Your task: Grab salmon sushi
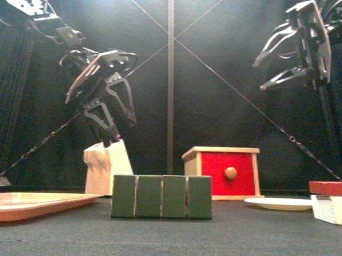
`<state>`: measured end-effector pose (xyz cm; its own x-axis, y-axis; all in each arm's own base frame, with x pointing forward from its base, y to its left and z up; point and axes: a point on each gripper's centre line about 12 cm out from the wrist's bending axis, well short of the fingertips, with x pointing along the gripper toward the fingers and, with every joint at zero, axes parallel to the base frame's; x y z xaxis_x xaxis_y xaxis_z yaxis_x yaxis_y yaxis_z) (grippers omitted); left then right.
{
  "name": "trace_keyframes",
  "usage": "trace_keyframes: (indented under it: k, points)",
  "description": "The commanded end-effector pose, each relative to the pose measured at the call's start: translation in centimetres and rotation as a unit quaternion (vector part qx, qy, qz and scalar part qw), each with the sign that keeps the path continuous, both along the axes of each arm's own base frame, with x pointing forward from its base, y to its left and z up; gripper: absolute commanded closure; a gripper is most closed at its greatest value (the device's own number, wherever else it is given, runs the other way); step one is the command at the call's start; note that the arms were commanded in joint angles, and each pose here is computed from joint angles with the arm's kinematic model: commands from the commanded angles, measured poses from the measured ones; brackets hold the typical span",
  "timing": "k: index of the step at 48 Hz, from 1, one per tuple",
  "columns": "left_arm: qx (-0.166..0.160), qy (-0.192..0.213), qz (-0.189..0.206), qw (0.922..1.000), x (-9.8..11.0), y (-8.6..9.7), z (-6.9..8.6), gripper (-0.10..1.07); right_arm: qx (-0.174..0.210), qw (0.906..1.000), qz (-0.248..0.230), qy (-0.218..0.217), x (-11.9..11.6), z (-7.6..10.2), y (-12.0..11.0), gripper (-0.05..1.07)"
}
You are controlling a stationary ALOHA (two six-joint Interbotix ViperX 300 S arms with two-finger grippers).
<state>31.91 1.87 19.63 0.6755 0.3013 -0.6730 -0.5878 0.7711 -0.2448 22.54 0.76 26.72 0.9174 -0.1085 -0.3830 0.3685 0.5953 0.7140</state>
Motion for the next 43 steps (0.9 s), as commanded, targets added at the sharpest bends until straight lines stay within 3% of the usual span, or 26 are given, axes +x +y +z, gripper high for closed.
trace_keyframes:
  k: [1, 12, 21, 32, 43]
  points:
    - [0.017, -0.033, -0.028, 0.9989, -0.4, 0.0, 1.6, 0.08, 0.032, 0.9976, 0.057, -0.023, 1.0, 0.6, 1.9, 0.17]
    - [0.029, -0.073, -0.068, 0.9946, -3.0, -0.3, 2.9, 0.08, 0.081, 0.9933, 0.076, 0.033, 1.8, -2.0, 4.1, 0.17]
    - [0.019, -0.074, -0.086, 0.9933, -4.6, -0.8, 2.0, 0.08, 0.084, 0.9890, 0.067, 0.103, 1.8, -4.2, 5.7, 0.17]
    - [0.001, -0.092, -0.140, 0.9859, -4.2, -2.7, 2.2, 0.08, -0.002, 0.9761, 0.050, 0.211, 0.9, -7.8, 7.1, 0.17]
    - [0.019, -0.098, -0.199, 0.9749, -4.1, -4.4, 2.3, 0.08, -0.056, 0.9646, 0.073, 0.247, 1.9, -9.8, 8.8, 0.17]
